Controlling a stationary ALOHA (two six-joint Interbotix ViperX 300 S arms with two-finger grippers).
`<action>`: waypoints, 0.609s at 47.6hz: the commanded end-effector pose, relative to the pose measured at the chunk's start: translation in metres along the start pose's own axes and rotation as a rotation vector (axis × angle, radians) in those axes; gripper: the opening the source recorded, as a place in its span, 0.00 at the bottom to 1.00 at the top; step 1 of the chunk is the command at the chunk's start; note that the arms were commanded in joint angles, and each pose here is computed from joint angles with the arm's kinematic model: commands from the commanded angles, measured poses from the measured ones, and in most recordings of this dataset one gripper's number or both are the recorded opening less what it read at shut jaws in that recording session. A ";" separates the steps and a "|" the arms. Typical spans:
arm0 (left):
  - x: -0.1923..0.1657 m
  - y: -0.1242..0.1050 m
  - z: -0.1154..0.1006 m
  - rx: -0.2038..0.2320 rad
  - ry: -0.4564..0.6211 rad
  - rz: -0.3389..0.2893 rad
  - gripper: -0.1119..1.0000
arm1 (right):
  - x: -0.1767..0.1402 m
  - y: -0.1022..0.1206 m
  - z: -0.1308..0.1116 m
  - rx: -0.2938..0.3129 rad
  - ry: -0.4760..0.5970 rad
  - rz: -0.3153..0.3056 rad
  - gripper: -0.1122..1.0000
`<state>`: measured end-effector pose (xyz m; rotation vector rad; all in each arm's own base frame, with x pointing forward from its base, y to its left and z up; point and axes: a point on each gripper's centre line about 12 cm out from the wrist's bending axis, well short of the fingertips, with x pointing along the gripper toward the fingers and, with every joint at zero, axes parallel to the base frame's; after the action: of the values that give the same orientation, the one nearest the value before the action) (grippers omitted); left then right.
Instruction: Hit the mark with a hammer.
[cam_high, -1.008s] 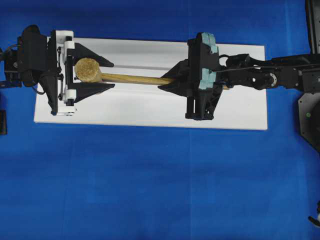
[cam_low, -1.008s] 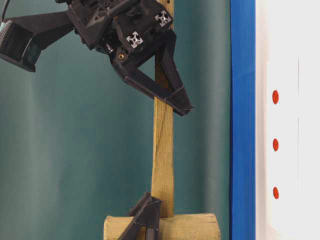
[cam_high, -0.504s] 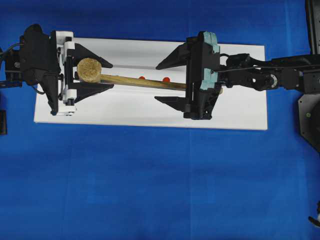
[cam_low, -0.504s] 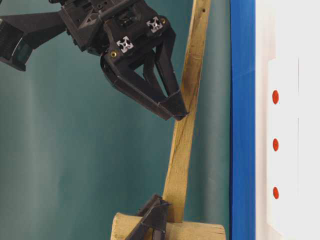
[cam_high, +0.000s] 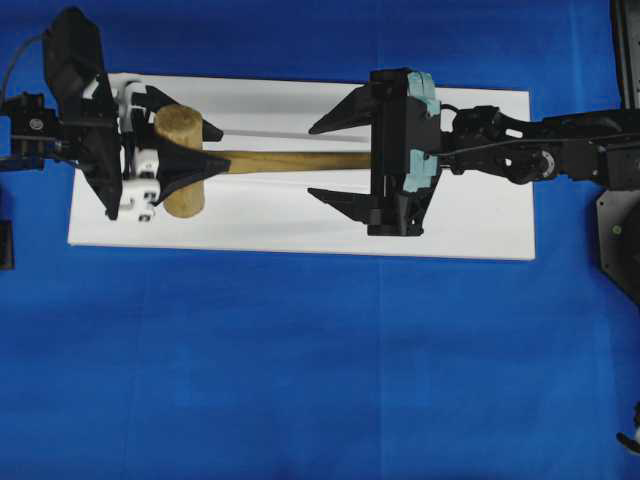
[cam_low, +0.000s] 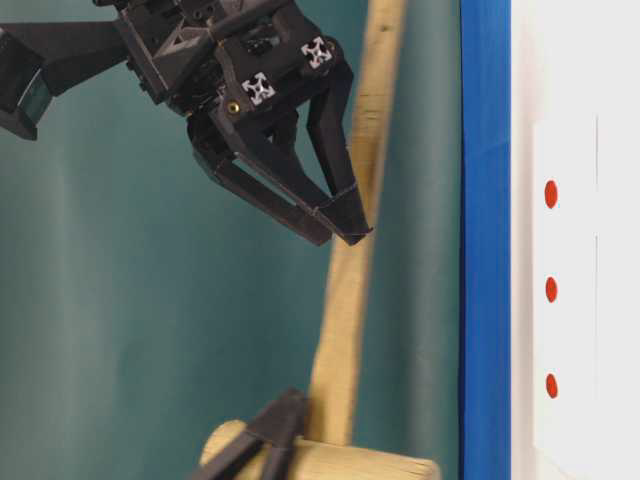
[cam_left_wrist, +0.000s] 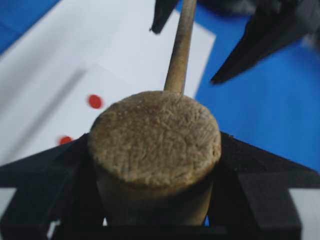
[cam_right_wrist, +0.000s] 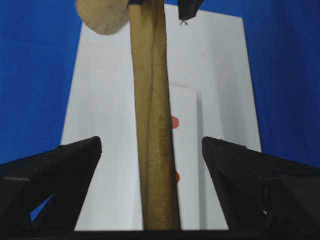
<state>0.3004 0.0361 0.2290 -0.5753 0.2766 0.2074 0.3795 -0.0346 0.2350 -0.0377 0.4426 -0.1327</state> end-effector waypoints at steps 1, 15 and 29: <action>-0.004 -0.011 0.019 -0.115 -0.063 -0.041 0.49 | -0.005 -0.001 0.017 -0.011 -0.051 -0.006 0.91; -0.009 -0.013 0.020 -0.486 -0.062 -0.067 0.49 | -0.005 -0.001 0.017 -0.031 -0.051 -0.006 0.91; -0.011 -0.014 0.016 -0.566 -0.048 -0.071 0.49 | -0.005 0.000 0.016 -0.045 -0.048 -0.005 0.91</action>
<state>0.2962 0.0342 0.2411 -1.1394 0.1785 0.2596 0.3795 -0.0346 0.2350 -0.0813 0.4453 -0.1226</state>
